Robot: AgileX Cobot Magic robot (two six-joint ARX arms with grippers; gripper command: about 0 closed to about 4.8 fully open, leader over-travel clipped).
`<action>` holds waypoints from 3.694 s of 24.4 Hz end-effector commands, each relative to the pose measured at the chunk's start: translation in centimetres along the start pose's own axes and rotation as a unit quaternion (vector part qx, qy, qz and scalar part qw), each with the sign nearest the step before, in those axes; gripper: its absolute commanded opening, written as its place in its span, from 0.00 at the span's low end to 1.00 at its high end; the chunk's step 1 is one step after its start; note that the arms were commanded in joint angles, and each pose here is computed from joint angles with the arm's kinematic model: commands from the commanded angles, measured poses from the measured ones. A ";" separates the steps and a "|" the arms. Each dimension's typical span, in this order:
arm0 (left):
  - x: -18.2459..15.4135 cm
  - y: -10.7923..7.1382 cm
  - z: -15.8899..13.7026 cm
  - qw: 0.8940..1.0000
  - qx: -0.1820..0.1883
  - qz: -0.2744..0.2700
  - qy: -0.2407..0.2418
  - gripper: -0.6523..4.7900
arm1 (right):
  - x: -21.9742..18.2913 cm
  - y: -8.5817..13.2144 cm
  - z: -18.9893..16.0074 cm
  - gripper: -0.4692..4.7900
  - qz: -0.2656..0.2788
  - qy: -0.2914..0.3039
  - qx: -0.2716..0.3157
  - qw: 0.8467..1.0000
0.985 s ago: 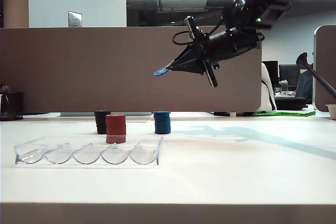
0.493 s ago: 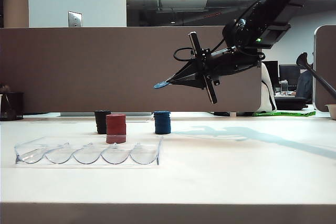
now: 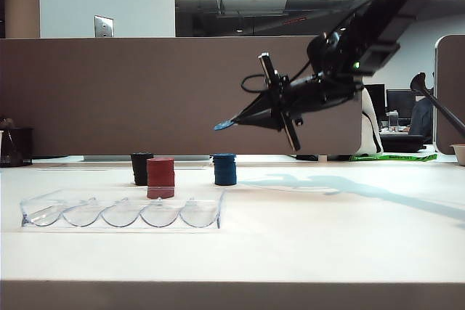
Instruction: Pick up the chip in the box and place it on the pile of chips with the same color.
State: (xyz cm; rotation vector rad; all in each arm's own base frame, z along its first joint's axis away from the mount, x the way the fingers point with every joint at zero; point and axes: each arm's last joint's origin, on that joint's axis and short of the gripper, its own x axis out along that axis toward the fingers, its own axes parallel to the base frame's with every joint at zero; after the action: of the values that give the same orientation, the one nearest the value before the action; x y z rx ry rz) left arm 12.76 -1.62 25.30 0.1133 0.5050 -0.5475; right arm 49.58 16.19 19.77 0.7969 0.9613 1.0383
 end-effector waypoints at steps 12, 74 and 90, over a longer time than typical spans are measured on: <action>-0.1 0.0 0.2 1.000 0.003 -0.002 -0.006 0.11 | 0.4 -0.3 0.5 0.09 -0.002 -0.026 -0.001 1.000; -0.1 0.0 0.2 1.000 0.003 -0.003 -0.005 0.11 | 1.4 -0.9 -0.6 0.13 -0.085 -0.038 0.023 0.995; -0.1 0.0 0.2 1.000 0.002 -0.003 -0.003 0.11 | 0.8 -1.2 -0.4 0.13 -0.087 -0.043 0.023 0.995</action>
State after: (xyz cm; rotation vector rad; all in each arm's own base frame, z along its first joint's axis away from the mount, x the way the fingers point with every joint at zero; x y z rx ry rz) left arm 12.75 -1.63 25.30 0.1132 0.5053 -0.5483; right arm 49.82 16.58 17.97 0.7843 0.9794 0.8181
